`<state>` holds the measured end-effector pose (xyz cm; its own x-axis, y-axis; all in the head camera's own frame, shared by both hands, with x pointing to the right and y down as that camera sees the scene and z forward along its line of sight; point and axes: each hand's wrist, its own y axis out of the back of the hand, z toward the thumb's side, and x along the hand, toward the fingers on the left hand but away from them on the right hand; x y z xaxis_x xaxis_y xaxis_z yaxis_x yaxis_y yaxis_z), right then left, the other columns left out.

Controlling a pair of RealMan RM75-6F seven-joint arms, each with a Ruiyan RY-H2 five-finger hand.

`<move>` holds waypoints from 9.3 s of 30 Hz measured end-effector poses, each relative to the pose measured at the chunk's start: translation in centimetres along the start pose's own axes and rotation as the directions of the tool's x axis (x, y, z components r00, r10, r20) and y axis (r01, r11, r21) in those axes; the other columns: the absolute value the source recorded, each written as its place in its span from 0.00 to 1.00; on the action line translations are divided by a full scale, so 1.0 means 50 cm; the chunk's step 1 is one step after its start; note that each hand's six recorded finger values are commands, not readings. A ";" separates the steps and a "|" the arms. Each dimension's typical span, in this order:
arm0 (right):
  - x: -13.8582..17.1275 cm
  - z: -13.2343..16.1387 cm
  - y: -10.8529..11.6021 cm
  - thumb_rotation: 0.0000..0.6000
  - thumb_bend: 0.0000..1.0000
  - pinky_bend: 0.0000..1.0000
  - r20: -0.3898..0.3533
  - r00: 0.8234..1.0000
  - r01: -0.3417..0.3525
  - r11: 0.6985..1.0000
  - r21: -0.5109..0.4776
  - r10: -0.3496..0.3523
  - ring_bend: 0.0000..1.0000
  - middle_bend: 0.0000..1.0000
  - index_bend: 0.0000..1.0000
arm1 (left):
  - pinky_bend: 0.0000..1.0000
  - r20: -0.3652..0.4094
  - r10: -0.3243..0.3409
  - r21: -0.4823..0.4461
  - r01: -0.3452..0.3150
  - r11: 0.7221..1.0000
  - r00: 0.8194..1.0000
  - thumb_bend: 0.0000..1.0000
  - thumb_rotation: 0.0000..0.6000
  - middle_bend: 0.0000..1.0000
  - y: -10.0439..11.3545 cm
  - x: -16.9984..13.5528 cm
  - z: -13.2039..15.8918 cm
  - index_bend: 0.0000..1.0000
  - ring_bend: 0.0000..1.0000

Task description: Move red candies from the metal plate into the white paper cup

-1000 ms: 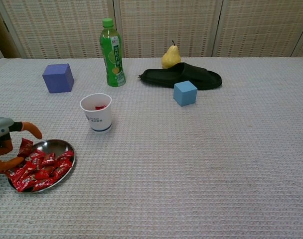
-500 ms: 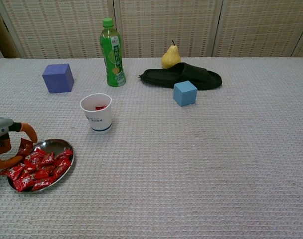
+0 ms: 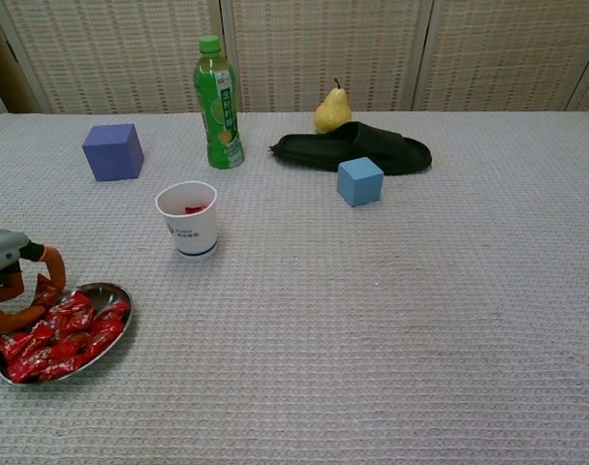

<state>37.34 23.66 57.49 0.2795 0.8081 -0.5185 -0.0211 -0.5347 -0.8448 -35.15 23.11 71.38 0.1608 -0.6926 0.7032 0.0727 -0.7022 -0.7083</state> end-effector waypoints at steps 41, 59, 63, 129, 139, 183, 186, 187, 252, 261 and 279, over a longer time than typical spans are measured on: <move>-0.011 -0.006 -0.008 1.00 0.10 0.00 0.015 1.000 -0.019 1.000 0.002 0.019 0.00 0.00 0.00 | 1.00 0.161 0.271 -0.050 -0.266 0.963 0.949 0.38 1.00 1.00 0.210 0.051 0.150 0.48 1.00; -0.026 -0.022 -0.013 1.00 0.10 0.00 0.043 0.998 -0.035 0.999 -0.003 0.035 0.00 0.00 0.00 | 1.00 0.169 0.266 -0.016 -0.267 0.963 0.949 0.38 1.00 1.00 0.217 0.157 0.228 0.48 1.00; -0.026 -0.024 -0.010 1.00 0.10 0.00 0.047 0.998 -0.029 1.000 -0.004 0.029 0.00 0.00 0.00 | 1.00 0.178 0.259 -0.016 -0.260 0.965 0.949 0.38 1.00 1.00 0.211 0.164 0.239 0.48 1.00; 0.010 0.017 -0.004 1.00 0.10 0.00 -0.038 0.999 -0.009 1.000 0.002 0.009 0.00 0.00 0.00 | 1.00 0.104 0.030 0.099 -0.041 0.994 0.994 0.38 1.00 1.00 -0.031 -0.133 -0.014 0.32 1.00; 0.009 0.014 -0.005 1.00 0.10 0.00 -0.030 0.999 -0.015 1.000 0.003 0.015 0.00 0.00 0.00 | 1.00 0.108 0.035 0.104 -0.046 0.994 0.994 0.38 1.00 1.00 -0.036 -0.119 -0.009 0.37 1.00; 0.008 0.012 -0.005 1.00 0.10 0.00 -0.024 1.000 -0.017 1.000 0.004 0.017 0.00 0.00 0.00 | 1.00 0.151 0.149 0.031 -0.155 0.987 0.977 0.42 1.00 1.00 0.035 -0.103 0.027 0.48 1.00; 0.006 0.010 -0.007 1.00 0.10 0.00 -0.021 1.000 -0.020 1.000 0.004 0.020 0.00 0.00 0.00 | 1.00 0.169 0.197 -0.001 -0.200 0.980 0.966 0.42 1.00 1.00 0.078 -0.086 0.047 0.48 1.00; 0.005 0.009 -0.007 1.00 0.10 0.00 -0.019 1.000 -0.020 1.000 0.004 0.020 0.00 0.00 0.00 | 1.00 0.178 0.218 -0.014 -0.219 0.976 0.960 0.42 1.00 1.00 0.098 -0.076 0.056 0.48 1.00; -0.001 0.007 -0.001 1.00 0.10 0.00 -0.020 1.000 -0.014 1.000 -0.004 0.013 0.00 0.00 0.00 | 1.00 0.277 0.077 -0.089 -0.054 0.995 0.958 0.41 1.00 1.00 0.069 -0.080 0.142 0.22 1.00; 0.002 0.011 -0.003 1.00 0.10 0.00 -0.028 0.999 -0.017 1.000 -0.002 0.017 0.00 0.00 0.00 | 1.00 0.251 -0.001 -0.018 0.006 1.000 0.968 0.39 1.00 1.00 0.021 -0.085 0.123 0.19 1.00; 0.000 0.006 -0.004 1.00 0.10 0.00 -0.019 1.000 -0.019 1.000 -0.002 0.019 0.00 0.00 0.00 | 1.00 0.209 -0.037 0.055 0.026 0.998 0.977 0.39 1.00 1.00 -0.017 -0.044 0.127 0.18 1.00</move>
<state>37.07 23.81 57.61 0.2969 0.7933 -0.5315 -0.0242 -0.5502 -0.8347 -29.30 26.30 70.04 0.3601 -0.6161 0.7005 0.1309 -0.7101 -0.6918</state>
